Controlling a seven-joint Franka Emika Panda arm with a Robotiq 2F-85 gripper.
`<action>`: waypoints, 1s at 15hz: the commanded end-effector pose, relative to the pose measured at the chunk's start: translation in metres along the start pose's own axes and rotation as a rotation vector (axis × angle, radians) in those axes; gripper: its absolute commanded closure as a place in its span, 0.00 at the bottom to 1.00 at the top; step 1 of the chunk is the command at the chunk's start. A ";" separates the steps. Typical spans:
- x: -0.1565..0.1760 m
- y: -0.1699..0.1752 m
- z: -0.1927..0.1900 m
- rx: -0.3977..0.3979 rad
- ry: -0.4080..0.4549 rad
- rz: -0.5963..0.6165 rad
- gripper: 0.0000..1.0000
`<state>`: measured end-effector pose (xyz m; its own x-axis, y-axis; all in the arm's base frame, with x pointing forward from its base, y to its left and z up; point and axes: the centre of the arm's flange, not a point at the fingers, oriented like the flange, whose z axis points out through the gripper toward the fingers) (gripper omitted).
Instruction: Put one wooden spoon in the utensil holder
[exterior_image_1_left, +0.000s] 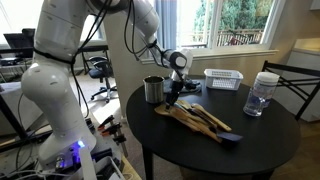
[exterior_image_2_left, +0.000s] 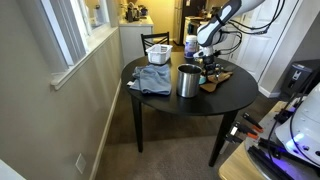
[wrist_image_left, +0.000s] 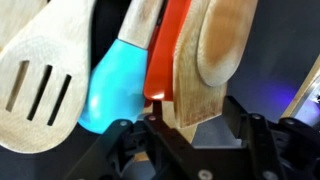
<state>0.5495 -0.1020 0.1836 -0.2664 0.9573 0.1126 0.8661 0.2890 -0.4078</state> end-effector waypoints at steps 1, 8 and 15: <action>-0.008 0.000 -0.006 -0.004 0.034 -0.024 0.66; -0.013 -0.002 -0.011 -0.010 0.037 -0.014 0.97; -0.016 -0.013 -0.067 -0.076 -0.023 -0.015 0.96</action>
<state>0.5680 -0.1136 0.2137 -0.2547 0.9623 0.0959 0.8836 0.2719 -0.3812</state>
